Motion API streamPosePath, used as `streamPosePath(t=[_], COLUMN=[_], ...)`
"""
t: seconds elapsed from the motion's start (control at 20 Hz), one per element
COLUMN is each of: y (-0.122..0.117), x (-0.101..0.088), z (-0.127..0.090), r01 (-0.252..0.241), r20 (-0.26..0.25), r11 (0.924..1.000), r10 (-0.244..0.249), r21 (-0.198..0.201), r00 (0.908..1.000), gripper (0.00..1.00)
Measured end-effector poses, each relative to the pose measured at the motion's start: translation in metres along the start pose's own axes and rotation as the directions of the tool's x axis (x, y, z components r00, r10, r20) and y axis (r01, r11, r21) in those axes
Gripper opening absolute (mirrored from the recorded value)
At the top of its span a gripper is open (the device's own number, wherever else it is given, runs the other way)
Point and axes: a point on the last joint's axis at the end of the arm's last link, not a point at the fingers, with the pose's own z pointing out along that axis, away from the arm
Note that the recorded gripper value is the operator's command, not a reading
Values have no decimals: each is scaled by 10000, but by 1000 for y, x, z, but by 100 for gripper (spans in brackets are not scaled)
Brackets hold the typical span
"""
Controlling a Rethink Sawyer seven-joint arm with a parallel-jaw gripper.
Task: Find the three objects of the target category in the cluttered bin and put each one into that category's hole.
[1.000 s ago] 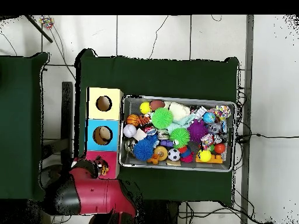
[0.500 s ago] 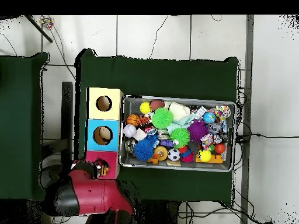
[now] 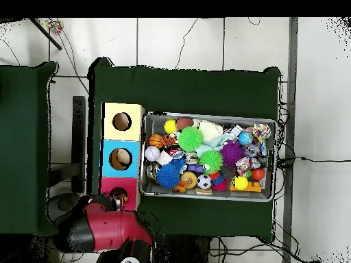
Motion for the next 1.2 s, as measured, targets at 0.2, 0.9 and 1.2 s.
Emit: streamPosePath(t=[0.2,0.9,1.2], y=[-2,-9,-14], x=[4,3,7], z=[6,6,6], r01=[53,-71,-165], r20=[-60,-114,-134], r11=[10000,10000,9999], r10=[-53,71,165], r21=[73,-34,-17], r00=[10000,9999,9998], gripper=[100,100,100])
